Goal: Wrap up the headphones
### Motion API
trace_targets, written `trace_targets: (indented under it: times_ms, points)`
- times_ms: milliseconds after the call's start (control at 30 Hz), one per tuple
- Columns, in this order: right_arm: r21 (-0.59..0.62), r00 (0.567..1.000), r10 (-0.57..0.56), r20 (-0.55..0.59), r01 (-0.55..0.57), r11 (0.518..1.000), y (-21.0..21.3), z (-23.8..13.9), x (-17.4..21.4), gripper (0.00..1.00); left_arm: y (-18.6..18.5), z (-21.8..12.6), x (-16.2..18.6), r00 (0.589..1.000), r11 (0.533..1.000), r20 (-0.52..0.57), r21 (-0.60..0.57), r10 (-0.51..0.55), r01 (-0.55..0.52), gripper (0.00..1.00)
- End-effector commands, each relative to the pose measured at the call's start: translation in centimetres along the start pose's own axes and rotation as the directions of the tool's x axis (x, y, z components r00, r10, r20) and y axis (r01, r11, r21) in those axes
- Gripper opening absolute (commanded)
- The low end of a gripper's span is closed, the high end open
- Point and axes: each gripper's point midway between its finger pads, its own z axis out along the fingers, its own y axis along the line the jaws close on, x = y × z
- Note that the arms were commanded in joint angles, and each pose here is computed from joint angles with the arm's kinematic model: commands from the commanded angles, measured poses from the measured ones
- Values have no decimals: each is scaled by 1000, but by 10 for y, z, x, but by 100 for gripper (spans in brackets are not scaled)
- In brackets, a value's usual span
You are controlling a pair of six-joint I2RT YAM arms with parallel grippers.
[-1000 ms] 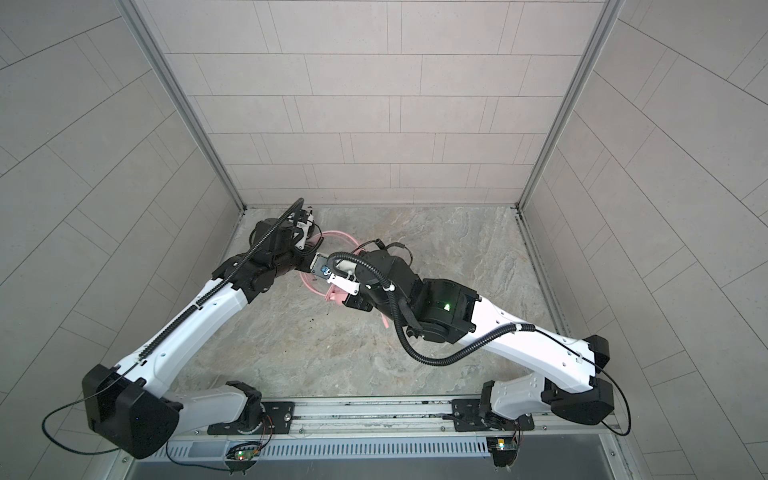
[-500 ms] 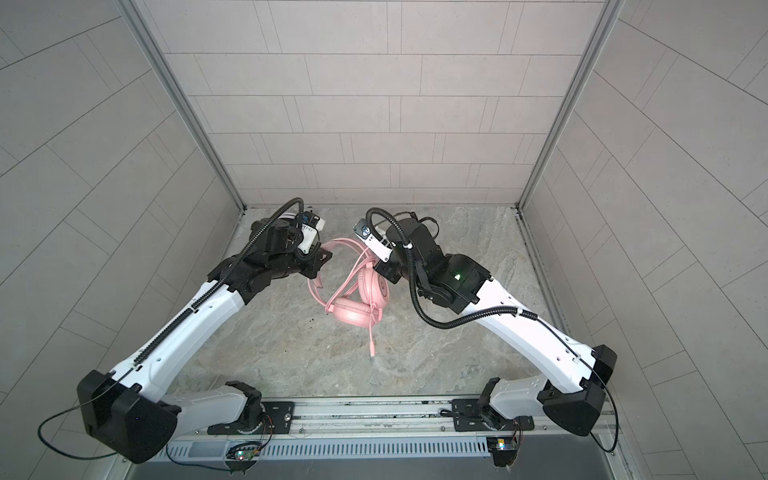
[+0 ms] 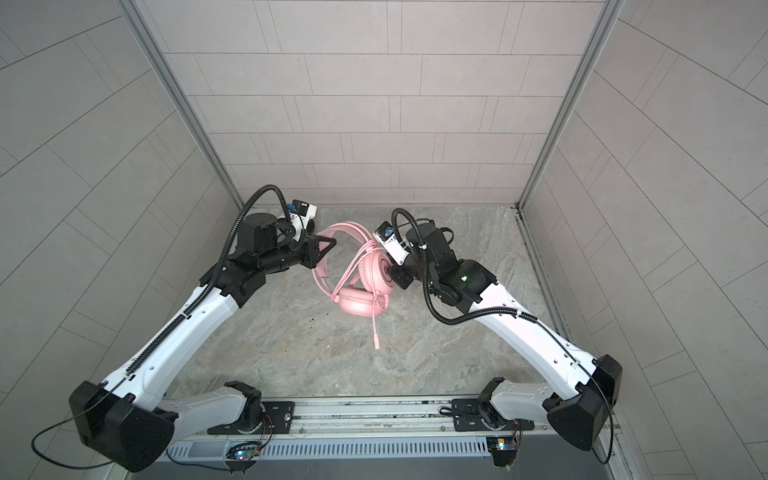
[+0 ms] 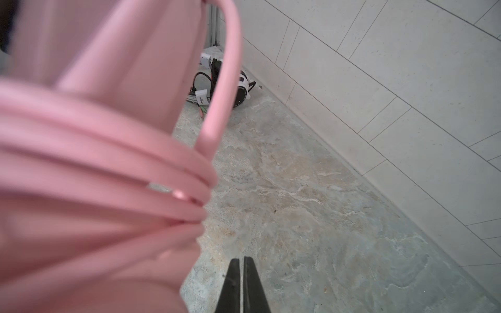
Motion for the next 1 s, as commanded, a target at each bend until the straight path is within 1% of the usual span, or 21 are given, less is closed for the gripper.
trace_targets:
  times_ms: [0, 67, 133, 167, 267, 333, 433, 533, 700, 800, 900, 967]
  points:
    - [-105, 996, 78, 44, -73, 992, 18, 3, -5, 0, -37, -10, -41, 989, 983, 131, 181, -64, 40, 0]
    - [-177, 991, 118, 57, -107, 978, 30, 7, -9, 2, -38, -8, -41, 989, 981, 125, 188, -77, 53, 0]
    - [-210, 986, 151, 77, -132, 969, 35, 9, -12, 7, -38, -6, -42, 988, 977, 132, 203, -85, 57, 0]
    - [-209, 982, 163, 92, -141, 968, 34, 9, -14, 11, -38, -5, -41, 987, 976, 130, 206, -91, 63, 0]
    - [-189, 979, 173, 107, -151, 970, 30, 9, -15, 16, -39, -4, -40, 989, 975, 114, 211, -93, 67, 0]
    - [-189, 979, 177, 103, -155, 970, 28, 9, -13, 19, -37, -4, -39, 991, 979, 105, 193, -87, 65, 0]
    - [-191, 978, 186, 99, -165, 968, 27, 8, -11, 26, -28, -4, -34, 993, 987, 86, 145, -81, 68, 0]
    - [-203, 975, 201, 98, -178, 963, 25, 5, -10, 36, -27, -3, -33, 993, 987, 88, 141, -85, 72, 0]
    - [-217, 969, 229, 95, -205, 955, 23, 4, -5, 41, -17, 1, -31, 989, 988, 77, 102, -125, 116, 0]
    - [-222, 968, 238, 85, -214, 951, 24, 4, 0, 42, -6, 2, -32, 985, 989, 88, 50, -147, 143, 0]
    - [-209, 966, 248, 76, -228, 951, 22, 3, 8, 47, 12, 4, -27, 982, 984, 88, -42, -167, 171, 1]
    - [-176, 964, 257, 70, -242, 954, 15, 3, 16, 51, 26, 5, -21, 979, 976, 93, -107, -182, 192, 2]
